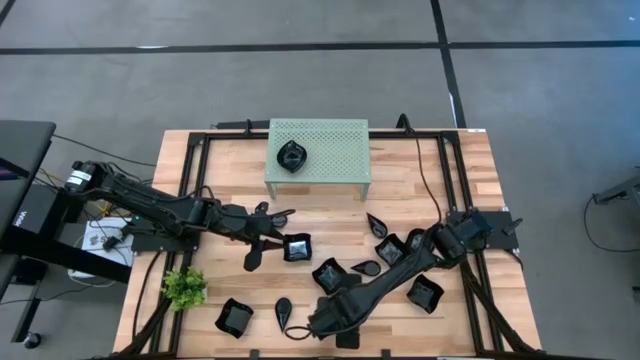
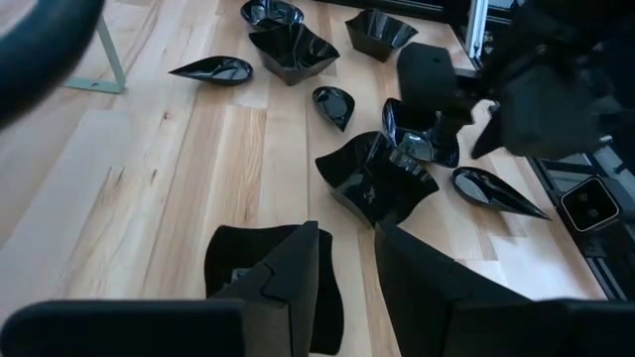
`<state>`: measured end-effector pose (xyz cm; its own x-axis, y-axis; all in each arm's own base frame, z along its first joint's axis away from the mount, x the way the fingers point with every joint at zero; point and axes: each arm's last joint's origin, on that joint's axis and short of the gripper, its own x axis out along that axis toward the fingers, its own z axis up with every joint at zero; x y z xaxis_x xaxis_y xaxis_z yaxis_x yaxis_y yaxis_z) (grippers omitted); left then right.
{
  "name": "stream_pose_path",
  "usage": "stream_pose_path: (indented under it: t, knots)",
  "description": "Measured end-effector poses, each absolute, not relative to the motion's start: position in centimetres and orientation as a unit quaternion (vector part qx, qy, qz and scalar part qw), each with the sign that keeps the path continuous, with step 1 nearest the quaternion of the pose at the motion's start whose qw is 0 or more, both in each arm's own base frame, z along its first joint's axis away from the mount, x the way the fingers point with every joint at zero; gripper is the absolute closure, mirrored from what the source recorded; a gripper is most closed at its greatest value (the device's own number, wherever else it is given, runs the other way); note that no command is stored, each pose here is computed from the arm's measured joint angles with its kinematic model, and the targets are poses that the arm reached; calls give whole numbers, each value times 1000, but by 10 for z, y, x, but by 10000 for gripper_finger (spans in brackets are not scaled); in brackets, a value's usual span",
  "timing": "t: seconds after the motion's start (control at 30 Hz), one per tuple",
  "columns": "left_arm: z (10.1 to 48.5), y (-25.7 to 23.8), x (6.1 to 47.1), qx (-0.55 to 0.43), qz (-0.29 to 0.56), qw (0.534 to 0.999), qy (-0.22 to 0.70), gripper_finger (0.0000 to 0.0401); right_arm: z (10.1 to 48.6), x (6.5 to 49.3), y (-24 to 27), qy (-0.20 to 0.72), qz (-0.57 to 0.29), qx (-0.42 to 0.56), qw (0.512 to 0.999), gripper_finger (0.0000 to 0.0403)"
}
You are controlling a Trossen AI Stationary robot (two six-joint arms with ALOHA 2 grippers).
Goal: Pick & Place Mini shaped plates
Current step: Stack the leaf-shaped plate on top of the other leaf-shaped plate on the shelf
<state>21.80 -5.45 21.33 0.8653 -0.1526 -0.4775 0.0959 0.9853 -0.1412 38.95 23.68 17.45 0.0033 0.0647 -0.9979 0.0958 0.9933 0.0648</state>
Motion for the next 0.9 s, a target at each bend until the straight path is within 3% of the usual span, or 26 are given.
stream_pose_path:
  t: [0.27, 0.53, 0.7, 0.9]
  knots:
    - [214, -54, 218, -57, -65, 965, 249, 297, 159, 383, 233, 722, -29, 51, 689, 273]
    - [214, -55, 218, -57, -65, 965, 247, 297, 160, 384, 230, 723, -7, 30, 690, 393]
    - [214, -55, 218, -60, -64, 965, 247, 297, 175, 382, 228, 715, 7, 26, 698, 386]
    - [217, -55, 217, -96, -57, 964, 241, 297, 225, 368, 217, 693, 33, 18, 720, 398]
